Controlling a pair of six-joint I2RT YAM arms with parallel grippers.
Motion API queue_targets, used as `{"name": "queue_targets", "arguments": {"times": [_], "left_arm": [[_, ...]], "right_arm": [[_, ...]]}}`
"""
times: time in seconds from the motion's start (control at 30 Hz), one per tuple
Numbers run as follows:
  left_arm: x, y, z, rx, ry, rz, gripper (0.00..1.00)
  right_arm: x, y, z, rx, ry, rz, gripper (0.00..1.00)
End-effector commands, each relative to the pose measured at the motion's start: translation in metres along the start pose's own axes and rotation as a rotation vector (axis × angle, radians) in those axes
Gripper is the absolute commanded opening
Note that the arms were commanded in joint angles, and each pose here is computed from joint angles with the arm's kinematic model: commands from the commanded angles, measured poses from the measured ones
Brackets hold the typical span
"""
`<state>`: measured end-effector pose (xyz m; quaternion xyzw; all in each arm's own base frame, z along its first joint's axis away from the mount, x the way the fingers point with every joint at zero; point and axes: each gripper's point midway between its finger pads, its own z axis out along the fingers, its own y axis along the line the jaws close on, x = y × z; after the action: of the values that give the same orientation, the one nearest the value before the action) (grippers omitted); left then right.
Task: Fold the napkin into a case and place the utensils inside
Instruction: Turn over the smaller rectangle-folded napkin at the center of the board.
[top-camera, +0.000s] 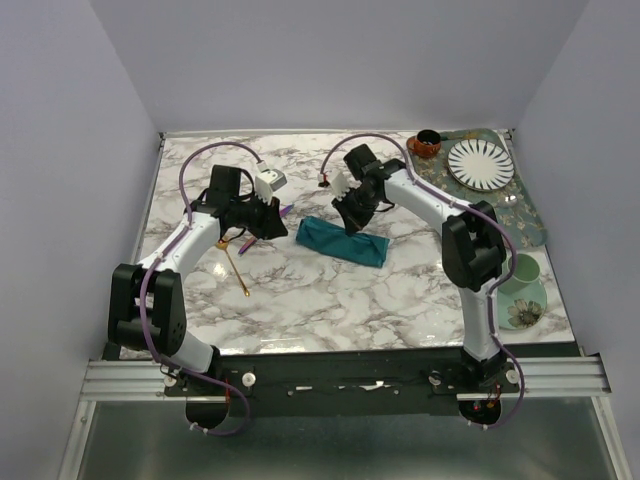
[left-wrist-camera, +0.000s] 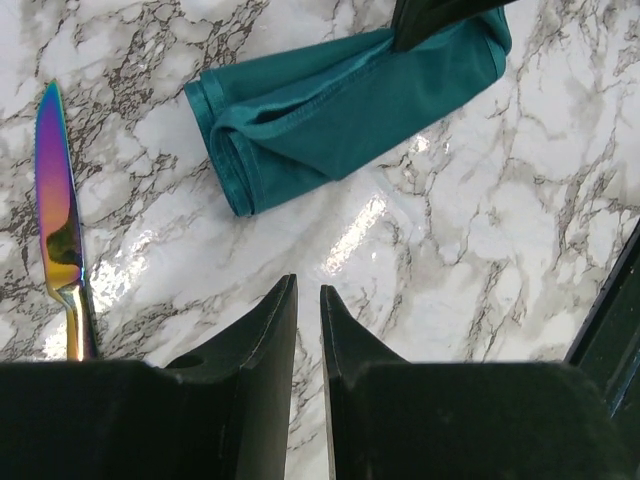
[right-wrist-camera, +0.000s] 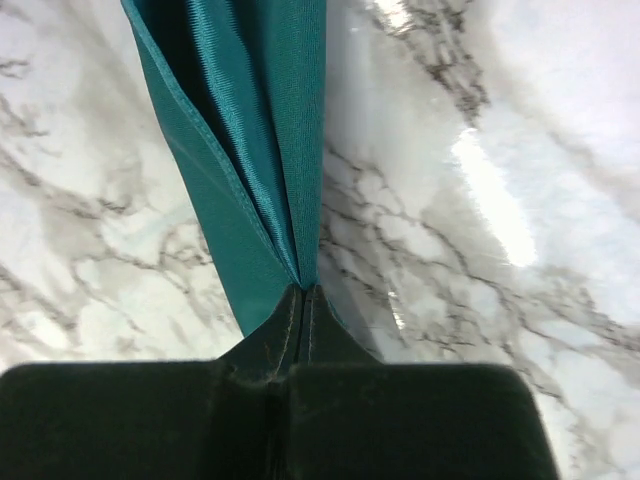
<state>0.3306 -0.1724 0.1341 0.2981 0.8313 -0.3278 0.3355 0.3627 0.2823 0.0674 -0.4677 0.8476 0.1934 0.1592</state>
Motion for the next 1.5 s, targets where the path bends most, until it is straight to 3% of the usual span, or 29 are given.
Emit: {"name": "queue_targets", "arguments": {"times": [0.0, 0.37, 0.63, 1.13, 1.23, 1.33, 1.37, 1.47], "left_arm": [[-0.014, 0.009, -0.006, -0.025, -0.038, 0.028, 0.26], [-0.013, 0.015, -0.010, -0.049, -0.038, 0.020, 0.26], [-0.007, 0.019, -0.013, -0.071, -0.031, 0.014, 0.26], [0.006, 0.026, -0.024, -0.122, -0.026, 0.000, 0.26], [0.009, 0.031, -0.028, -0.139, -0.029, -0.028, 0.26], [0.010, 0.034, -0.032, -0.139, -0.033, -0.050, 0.29], [0.011, 0.033, -0.032, -0.131, -0.031, -0.054, 0.29], [0.009, 0.032, -0.033, -0.114, -0.028, -0.042, 0.31]], "right_arm": [[-0.028, -0.034, -0.022, 0.207, -0.060, -0.148, 0.01], [-0.066, -0.048, -0.055, 0.494, -0.176, -0.325, 0.01], [-0.057, -0.036, -0.036, 0.654, -0.190, -0.421, 0.01], [-0.026, 0.026, 0.002, 0.642, -0.158, -0.455, 0.01], [-0.014, 0.041, 0.012, 0.618, -0.138, -0.470, 0.11], [-0.006, 0.054, 0.019, 0.593, -0.123, -0.471, 0.33], [-0.004, 0.061, 0.021, 0.580, -0.122, -0.472, 0.49], [0.001, 0.077, 0.018, 0.517, -0.117, -0.429, 0.63]]}}
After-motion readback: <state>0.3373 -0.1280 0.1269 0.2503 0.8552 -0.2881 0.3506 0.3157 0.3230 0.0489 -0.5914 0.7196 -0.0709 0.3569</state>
